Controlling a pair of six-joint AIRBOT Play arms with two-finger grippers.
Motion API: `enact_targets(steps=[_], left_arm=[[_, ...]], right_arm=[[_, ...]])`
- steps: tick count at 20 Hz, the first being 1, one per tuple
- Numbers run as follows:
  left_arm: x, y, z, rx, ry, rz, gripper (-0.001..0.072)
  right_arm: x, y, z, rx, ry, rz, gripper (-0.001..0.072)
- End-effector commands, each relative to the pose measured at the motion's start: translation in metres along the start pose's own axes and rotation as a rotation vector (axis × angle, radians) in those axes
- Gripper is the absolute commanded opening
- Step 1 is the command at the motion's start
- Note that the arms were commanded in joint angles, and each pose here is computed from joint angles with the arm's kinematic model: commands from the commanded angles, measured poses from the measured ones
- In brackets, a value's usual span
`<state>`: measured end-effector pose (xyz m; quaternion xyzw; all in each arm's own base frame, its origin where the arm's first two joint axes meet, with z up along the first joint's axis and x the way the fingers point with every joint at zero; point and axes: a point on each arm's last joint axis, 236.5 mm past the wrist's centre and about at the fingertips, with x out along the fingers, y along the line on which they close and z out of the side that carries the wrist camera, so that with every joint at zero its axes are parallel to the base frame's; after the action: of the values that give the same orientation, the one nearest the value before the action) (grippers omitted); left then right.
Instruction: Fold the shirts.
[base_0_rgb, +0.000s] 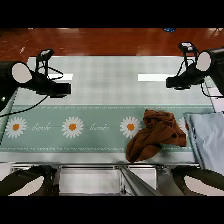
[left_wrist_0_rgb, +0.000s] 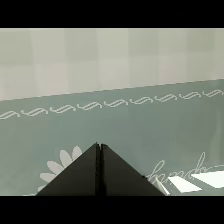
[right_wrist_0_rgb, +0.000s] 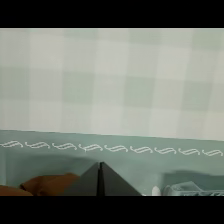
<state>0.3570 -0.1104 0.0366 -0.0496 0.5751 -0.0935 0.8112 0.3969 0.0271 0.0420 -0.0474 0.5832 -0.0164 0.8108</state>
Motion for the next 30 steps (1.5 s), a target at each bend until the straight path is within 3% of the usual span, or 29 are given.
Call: enact_targets(steps=[1,13,21,22,23,24,25,27,29,30], left_arm=[[0.000,0.000,0.000,0.001,0.001,0.000,0.0017],[0.000,0.000,0.000,0.001,0.000,0.000,0.0017],[-0.001,-0.003,0.029,0.001,-0.121,-0.014,0.0018],[-0.002,-0.004,0.037,0.000,-0.156,-0.017,0.0035],[-0.004,-0.004,0.049,-0.002,-0.206,-0.021,0.0169],[-0.006,-0.004,0.061,-0.004,-0.255,-0.025,0.0408],[-0.009,-0.003,0.071,-0.011,-0.301,-0.028,0.0508],[-0.015,0.004,0.088,-0.028,-0.370,-0.027,0.0508],[-0.015,0.008,0.088,-0.036,-0.368,-0.022,0.0507],[-0.014,0.008,0.085,-0.037,-0.357,-0.020,0.0507]], right_arm=[[0.000,0.000,0.000,-0.001,0.000,0.001,0.0027],[0.000,0.000,0.001,0.000,-0.003,0.001,0.0027],[-0.006,0.009,0.054,0.002,-0.228,0.038,0.0027],[-0.009,0.011,0.062,0.004,-0.264,0.047,0.0029],[-0.012,0.013,0.074,0.004,-0.319,0.053,0.0105],[-0.017,0.011,0.088,-0.001,-0.382,0.049,0.0374],[-0.023,0.007,0.102,-0.017,-0.447,0.025,0.0419],[-0.027,-0.009,0.110,0.026,-0.482,-0.014,0.0418],[-0.003,-0.007,0.048,0.091,-0.198,0.029,0.0407],[0.003,-0.001,0.003,0.031,-0.011,0.043,0.0403]])
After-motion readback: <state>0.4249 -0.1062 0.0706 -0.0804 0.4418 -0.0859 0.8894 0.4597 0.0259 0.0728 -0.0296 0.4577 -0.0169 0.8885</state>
